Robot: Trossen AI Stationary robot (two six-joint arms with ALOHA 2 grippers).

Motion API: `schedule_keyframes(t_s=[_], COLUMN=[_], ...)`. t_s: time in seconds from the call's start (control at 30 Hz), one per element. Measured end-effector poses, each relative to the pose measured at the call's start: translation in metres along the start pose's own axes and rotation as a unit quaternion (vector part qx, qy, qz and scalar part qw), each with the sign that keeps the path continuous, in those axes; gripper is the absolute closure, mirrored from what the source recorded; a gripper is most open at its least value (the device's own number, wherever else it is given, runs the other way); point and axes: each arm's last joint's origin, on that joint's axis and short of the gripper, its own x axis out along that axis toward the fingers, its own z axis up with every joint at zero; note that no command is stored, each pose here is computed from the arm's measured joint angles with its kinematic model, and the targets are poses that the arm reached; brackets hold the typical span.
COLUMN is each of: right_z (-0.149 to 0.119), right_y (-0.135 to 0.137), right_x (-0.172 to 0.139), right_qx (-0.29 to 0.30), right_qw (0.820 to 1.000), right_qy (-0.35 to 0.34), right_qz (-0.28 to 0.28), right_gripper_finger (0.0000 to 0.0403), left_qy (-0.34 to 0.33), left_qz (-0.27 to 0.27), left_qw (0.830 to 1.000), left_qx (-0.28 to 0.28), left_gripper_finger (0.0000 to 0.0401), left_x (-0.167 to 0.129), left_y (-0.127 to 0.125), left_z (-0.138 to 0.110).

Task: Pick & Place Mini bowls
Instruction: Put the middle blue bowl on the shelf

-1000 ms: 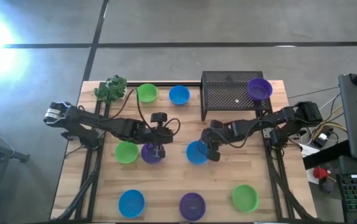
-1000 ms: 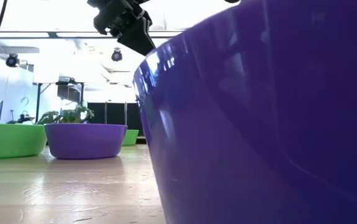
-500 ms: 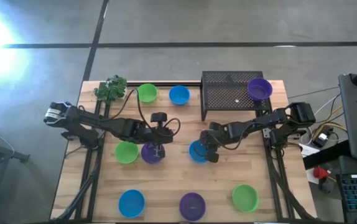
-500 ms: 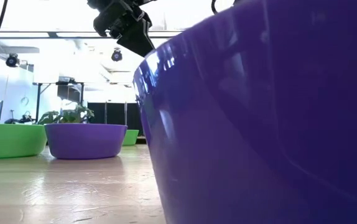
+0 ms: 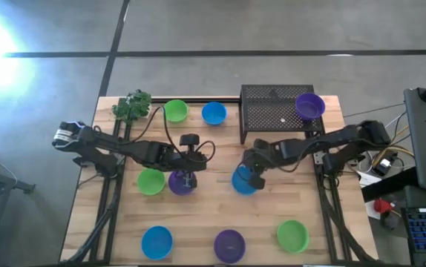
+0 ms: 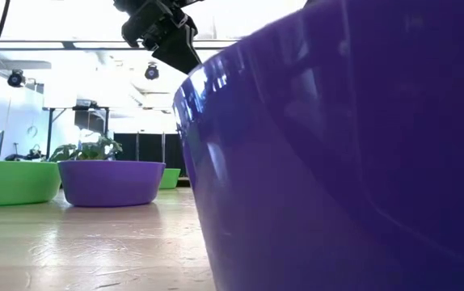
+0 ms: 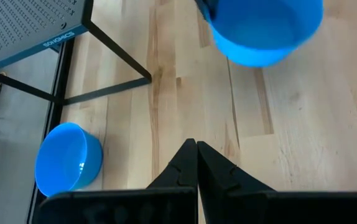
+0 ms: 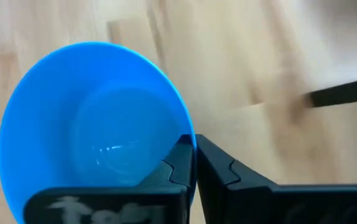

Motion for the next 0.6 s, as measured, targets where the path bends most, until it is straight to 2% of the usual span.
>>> schedule_keyframes(t_s=[0.17,0.3,0.6], right_z=[0.015,0.025,0.039], right_y=[-0.012,-0.03,-0.078], right_x=[-0.048,-0.082,-0.137], right_qx=[0.015,0.032,0.074], right_qw=[1.0,0.998,0.993], right_qy=[-0.024,-0.031,-0.031], right_qz=[-0.012,-0.044,-0.09], right_gripper_finger=[0.0394,0.0394,0.0394], left_qy=[0.0,-0.001,-0.001], left_qz=[0.0,0.0,0.0], left_qw=[1.0,1.0,1.0], left_qx=[0.0,0.0,0.0], left_gripper_finger=[0.0401,0.0401,0.0401], left_x=[0.0,0.0,0.0], left_y=[0.0,0.0,0.0], left_z=[0.0,0.0,0.0])
